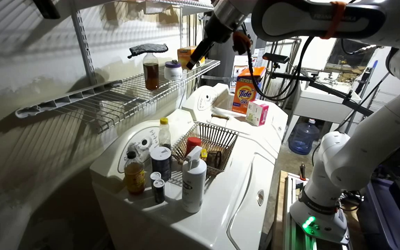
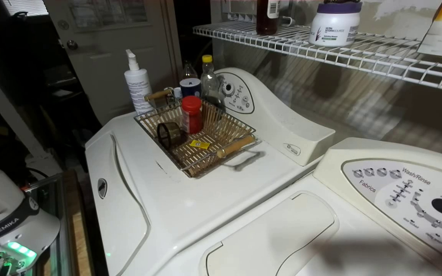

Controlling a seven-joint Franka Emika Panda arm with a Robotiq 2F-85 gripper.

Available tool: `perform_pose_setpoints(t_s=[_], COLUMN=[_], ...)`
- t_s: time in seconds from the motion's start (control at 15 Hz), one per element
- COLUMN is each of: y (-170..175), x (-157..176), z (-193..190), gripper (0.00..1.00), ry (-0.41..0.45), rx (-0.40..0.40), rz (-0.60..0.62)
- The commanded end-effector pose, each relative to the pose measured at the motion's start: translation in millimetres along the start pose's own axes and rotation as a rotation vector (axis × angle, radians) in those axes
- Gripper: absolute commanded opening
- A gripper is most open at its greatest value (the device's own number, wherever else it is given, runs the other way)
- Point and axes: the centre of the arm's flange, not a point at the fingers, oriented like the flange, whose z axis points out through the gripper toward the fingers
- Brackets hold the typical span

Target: Pick up the bottle and put it in the basket

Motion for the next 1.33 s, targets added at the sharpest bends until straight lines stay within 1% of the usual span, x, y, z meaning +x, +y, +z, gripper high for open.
perform_pose_setpoints(t_s=[0.0, 0.07, 0.13, 0.27, 0.4, 0.53, 0.73, 1.13, 1.27], y=[0.0, 1.3, 6.7, 17.7, 26.5, 36.5, 46.0, 47.8, 48.8], x=[0.0, 6.0, 16.8, 39.0, 54.1, 68.8, 90.9, 128.8, 138.5], z=[-0.2, -0.1, 0.2, -5.0, -8.9, -6.8, -0.9, 26.2, 36.9], gripper=[1.00, 1.00, 1.00, 1.00, 1.00, 1.00, 1.00, 1.00, 1.00], ry=[0.000, 0.034, 0.122, 0.209, 0.259, 0.259, 0.235, 0.209, 0.204], rx=[0.000, -0.014, 0.011, -0.011, -0.026, -0.033, -0.032, -0.011, -0.016], rz=[0.000, -0.008, 0.008, -0.012, -0.023, -0.017, -0.007, 0.009, 0.019])
